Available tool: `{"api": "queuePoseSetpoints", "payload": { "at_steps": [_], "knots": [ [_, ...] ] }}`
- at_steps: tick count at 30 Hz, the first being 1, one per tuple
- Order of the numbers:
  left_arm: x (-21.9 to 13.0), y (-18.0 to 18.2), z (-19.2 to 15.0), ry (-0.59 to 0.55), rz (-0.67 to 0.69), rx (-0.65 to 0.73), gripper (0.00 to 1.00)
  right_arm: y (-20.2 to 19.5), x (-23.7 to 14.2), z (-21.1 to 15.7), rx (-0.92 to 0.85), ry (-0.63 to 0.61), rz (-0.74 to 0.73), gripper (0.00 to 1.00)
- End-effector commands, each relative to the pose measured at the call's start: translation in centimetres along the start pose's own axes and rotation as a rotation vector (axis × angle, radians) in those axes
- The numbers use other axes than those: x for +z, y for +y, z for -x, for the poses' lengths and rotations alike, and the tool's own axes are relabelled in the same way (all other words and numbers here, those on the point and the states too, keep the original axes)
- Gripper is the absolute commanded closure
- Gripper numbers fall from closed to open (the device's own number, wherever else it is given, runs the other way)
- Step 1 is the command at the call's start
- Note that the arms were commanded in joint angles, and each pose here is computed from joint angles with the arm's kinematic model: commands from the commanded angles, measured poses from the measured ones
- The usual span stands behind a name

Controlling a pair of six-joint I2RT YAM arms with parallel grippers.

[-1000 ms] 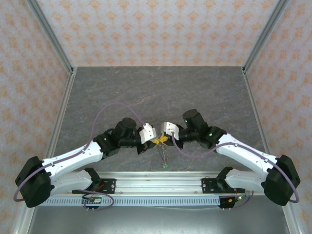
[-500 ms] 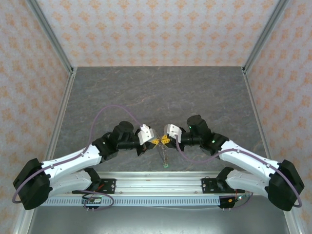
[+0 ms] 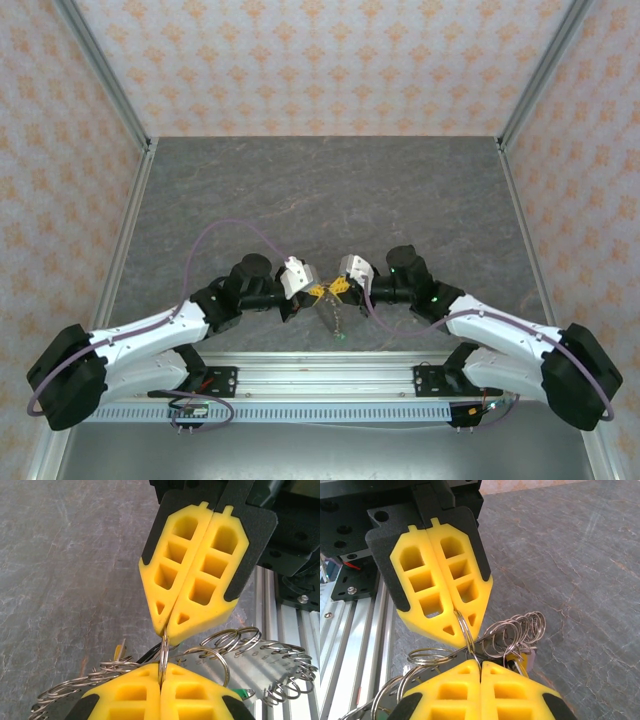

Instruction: Put the keys on the keyring

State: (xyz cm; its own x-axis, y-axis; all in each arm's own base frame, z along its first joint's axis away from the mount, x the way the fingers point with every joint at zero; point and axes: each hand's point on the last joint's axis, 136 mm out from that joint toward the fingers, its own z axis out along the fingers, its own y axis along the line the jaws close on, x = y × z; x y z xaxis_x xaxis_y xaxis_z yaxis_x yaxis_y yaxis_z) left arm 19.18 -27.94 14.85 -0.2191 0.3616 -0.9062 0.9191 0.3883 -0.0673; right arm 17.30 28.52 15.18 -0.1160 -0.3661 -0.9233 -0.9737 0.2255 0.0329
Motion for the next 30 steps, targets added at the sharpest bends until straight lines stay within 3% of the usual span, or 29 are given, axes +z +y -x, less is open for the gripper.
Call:
{"api": "queuePoseSetpoints", "payload": {
  "at_steps": [1,15,30],
  "knots": [
    [-0.5,0.9,4.7,-0.195,0.045,0.018,1.00,-0.5,0.6,-2.6,0.122,0.034,-0.020,0.99],
    [0.0,1.7,3.5,-0.206,0.086,-0.030,1.00,-1.3,1.9,-7.3,0.357,0.165,-0.034,1.00],
    [0.4,1.8,3.3,-0.211,0.079,-0.039,1.00,-1.3,2.7,-7.6,0.459,0.225,0.022,1.00]
  ]
}}
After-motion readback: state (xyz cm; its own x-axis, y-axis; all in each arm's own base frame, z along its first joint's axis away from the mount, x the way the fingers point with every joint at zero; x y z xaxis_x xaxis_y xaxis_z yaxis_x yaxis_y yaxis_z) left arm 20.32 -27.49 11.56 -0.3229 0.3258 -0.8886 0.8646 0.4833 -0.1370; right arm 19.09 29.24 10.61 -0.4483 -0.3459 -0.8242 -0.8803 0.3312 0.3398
